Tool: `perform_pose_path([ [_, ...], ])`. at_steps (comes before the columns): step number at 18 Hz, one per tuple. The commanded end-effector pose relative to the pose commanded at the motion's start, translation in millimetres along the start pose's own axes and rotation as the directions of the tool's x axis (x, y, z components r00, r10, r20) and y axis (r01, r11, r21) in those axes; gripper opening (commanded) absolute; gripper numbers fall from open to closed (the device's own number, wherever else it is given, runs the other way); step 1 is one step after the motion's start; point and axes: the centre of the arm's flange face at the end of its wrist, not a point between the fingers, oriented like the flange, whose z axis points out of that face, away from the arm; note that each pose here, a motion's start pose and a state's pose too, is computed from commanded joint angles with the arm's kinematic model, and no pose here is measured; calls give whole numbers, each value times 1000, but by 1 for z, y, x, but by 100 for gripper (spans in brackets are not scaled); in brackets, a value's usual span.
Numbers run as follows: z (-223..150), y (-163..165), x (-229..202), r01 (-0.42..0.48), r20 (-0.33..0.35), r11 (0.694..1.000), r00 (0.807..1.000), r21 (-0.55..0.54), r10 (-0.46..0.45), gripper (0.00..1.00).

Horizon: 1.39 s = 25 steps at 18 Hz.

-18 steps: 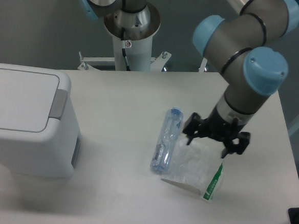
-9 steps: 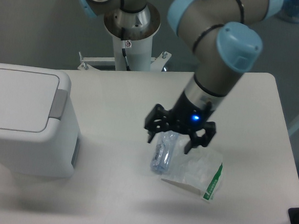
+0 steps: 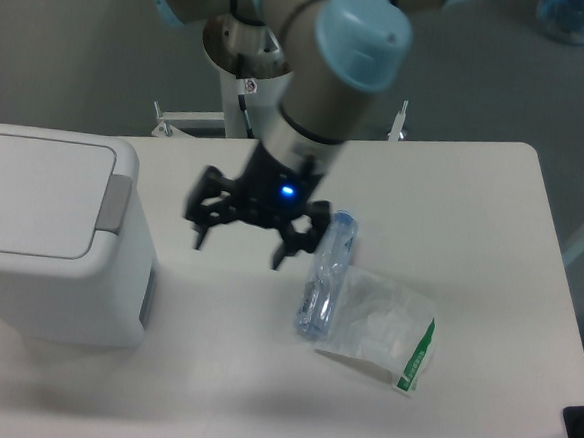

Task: Open the trash can
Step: 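Move the gripper over the bottle toward the trash can lid, then lower the gripper onto the lid's edge beside the grey button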

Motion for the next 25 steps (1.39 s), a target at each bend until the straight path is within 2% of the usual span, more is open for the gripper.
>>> perform_pose_path([
  [5,0,27,19,-16,-19,1000,1000,-1,16,100],
  [9,2,26,19,-26,-13,1000,1000,5,26,100],
  [15,23,35,12,-10,-22,1000,1000,-27,9,100],
  [19,36,38,25,-14,-25,1000,1000,-17,14,100],
  [25,37,39,27,-3,-24,1000,1000,-19,3,100],
])
